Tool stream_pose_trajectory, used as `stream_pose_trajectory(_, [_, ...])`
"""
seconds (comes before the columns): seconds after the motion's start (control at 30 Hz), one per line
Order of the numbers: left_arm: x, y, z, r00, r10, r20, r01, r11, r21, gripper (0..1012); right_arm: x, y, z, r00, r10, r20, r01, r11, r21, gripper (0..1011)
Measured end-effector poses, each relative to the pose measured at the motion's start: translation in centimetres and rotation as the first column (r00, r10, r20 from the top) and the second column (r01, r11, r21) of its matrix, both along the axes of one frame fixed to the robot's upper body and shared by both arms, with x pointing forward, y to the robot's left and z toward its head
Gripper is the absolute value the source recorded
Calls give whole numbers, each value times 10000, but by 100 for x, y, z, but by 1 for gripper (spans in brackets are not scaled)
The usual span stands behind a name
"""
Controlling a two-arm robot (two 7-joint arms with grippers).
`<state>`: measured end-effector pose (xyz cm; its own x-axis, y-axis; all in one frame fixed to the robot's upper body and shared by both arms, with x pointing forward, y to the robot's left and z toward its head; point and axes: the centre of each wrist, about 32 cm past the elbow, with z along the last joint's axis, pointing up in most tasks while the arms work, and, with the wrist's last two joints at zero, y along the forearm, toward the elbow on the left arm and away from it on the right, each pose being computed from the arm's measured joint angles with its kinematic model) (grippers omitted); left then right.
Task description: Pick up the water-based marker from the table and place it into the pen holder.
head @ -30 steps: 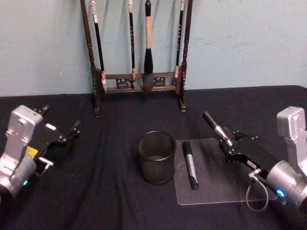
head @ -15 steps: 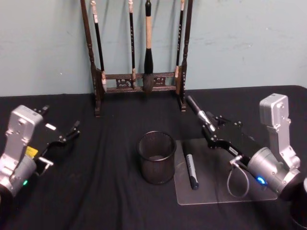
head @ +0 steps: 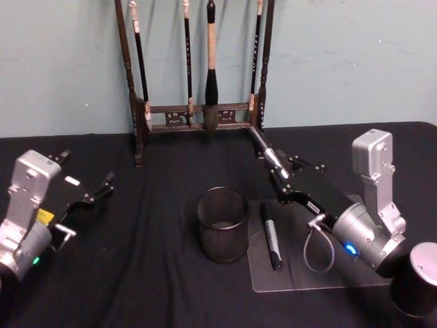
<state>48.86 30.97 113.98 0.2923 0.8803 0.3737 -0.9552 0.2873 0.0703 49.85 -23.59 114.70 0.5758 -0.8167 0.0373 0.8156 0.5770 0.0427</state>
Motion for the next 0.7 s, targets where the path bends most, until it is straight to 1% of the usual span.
stream_pose_trajectory(0.27, [0, 0, 0, 10000, 0, -1, 0, 10000, 0, 1009, 45, 132, -55, 9992, 320, 238, -322, 9995, 62, 197])
stream_pose_trajectory(0.7, [0, 0, 0, 10000, 1, 0, -1, 10000, 0, 1009, 76, 334, -36, 9967, 748, 313, -757, 9967, 293, 197])
